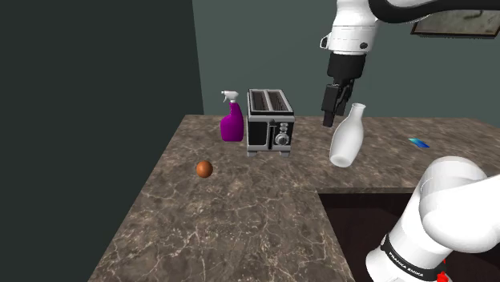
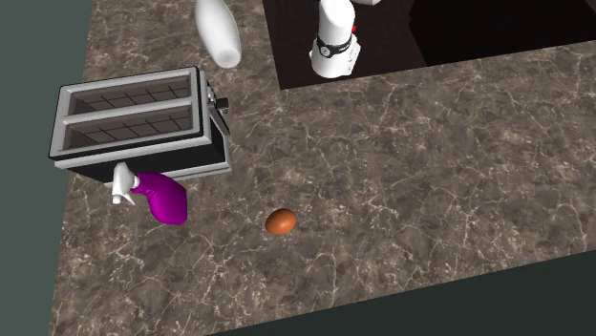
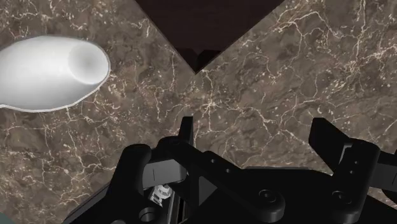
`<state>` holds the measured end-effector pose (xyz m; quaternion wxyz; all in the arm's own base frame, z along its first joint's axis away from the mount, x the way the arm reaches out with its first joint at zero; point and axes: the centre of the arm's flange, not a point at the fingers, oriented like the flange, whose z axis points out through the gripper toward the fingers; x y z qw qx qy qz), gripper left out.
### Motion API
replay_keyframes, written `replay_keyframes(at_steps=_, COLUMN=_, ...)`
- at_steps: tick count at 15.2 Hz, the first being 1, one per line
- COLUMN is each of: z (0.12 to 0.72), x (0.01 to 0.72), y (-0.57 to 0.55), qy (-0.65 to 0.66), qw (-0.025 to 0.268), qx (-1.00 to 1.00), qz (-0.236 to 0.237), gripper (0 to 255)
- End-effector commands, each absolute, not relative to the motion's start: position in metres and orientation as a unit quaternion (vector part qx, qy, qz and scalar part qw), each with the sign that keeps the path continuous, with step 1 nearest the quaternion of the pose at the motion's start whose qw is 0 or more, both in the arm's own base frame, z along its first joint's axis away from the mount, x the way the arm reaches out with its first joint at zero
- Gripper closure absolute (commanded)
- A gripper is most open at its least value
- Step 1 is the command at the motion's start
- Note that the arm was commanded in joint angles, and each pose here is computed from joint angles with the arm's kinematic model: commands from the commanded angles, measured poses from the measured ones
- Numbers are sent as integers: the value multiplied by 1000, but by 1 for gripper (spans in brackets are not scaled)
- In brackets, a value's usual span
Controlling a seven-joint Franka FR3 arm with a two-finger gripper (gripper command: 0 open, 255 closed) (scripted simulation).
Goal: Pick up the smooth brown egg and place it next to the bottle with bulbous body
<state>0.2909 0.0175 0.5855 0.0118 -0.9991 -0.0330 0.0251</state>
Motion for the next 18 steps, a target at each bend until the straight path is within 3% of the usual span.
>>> replay_keyframes(at_steps=1, z=586, x=291, y=18, qy=-33, qw=12, qx=-999, qz=25, gripper=0)
replay_keyframes(at_steps=18, z=470, x=448, y=112, qy=6, qw=22, qx=-1000, qz=0, gripper=0)
